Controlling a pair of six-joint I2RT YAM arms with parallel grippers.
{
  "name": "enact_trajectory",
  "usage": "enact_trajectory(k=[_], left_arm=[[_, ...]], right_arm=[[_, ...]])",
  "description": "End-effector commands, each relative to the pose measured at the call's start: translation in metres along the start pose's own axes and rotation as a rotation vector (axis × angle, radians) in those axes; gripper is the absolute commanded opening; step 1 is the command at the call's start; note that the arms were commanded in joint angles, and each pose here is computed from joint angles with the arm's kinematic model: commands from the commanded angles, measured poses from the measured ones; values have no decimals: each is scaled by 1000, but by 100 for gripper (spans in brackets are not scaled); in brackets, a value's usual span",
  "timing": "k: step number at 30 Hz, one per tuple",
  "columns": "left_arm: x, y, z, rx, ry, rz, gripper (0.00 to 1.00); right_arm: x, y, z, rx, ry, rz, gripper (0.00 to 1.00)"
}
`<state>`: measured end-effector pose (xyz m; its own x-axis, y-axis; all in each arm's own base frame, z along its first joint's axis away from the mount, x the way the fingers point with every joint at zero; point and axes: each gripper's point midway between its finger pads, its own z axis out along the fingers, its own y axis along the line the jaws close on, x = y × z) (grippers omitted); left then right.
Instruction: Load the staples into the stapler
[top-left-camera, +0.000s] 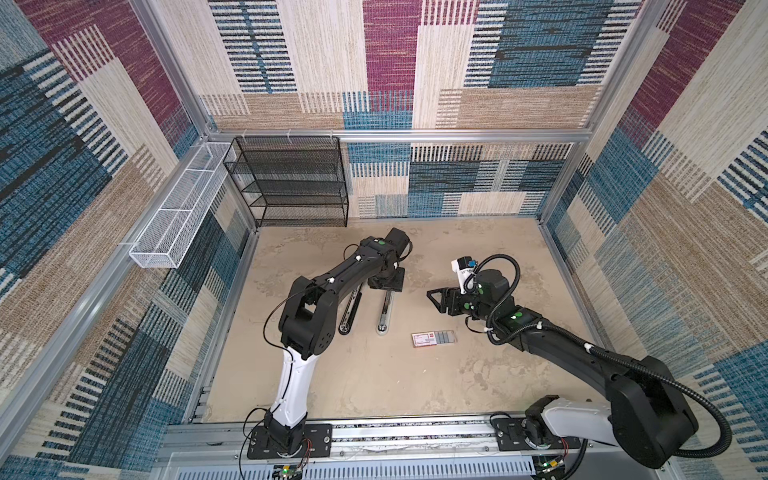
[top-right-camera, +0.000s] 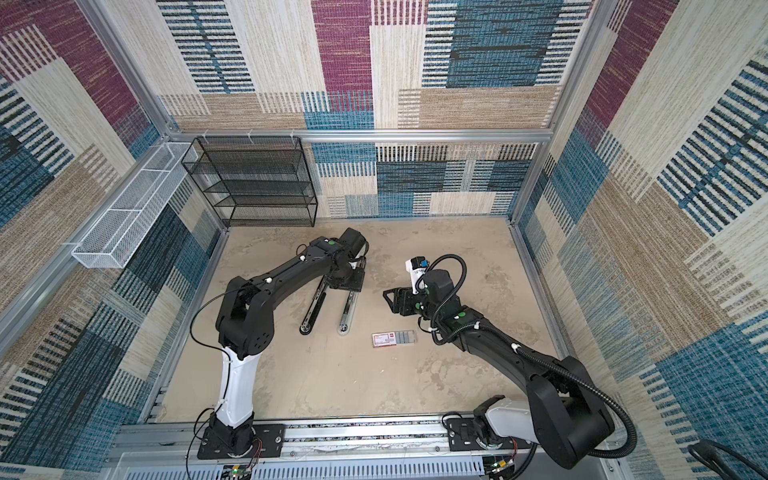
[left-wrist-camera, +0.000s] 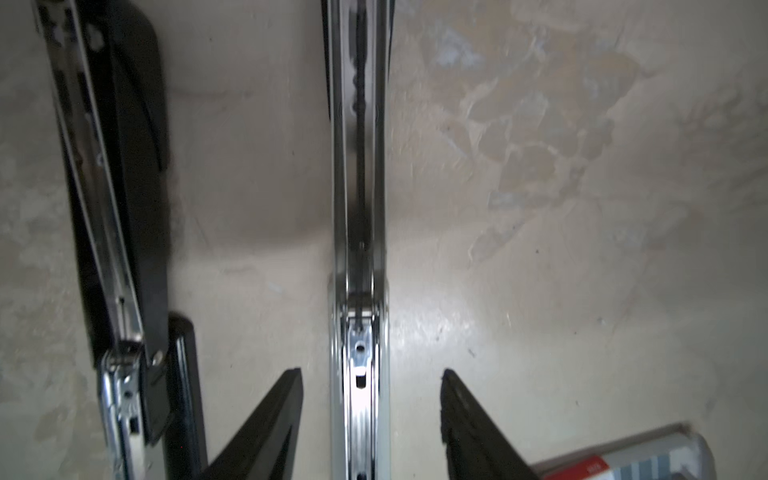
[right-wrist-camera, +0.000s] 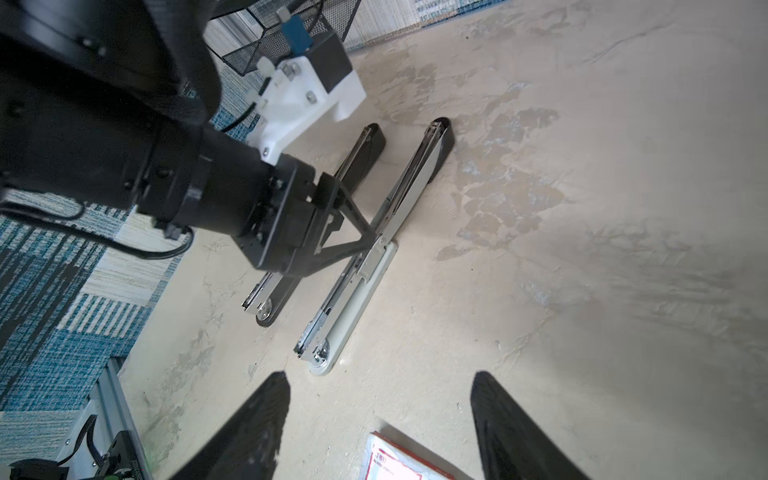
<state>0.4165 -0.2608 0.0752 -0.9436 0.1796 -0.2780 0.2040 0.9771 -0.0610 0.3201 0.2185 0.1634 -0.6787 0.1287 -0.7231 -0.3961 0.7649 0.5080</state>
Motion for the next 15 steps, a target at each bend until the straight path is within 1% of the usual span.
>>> enact_trajectory(k=[1,7,10,12,15], left_arm=[[-14,-3,10,18,-3,50,57],[-31,-3,36,16,21,70,57],[-33,-15,45,76,41,95,54],[-33,-27,46,130,48,115,51],[-32,-45,42,189,48,149,50]], right_arm=[[-2,-8,-6,30,-17,20,73],[-3,-23,-16,56,-42,46,73],[-2,-30,-19,74,-48,52,73],[-1,-34,-20,85,-50,57,73],[1,-42,-22,107,-56,73,74]])
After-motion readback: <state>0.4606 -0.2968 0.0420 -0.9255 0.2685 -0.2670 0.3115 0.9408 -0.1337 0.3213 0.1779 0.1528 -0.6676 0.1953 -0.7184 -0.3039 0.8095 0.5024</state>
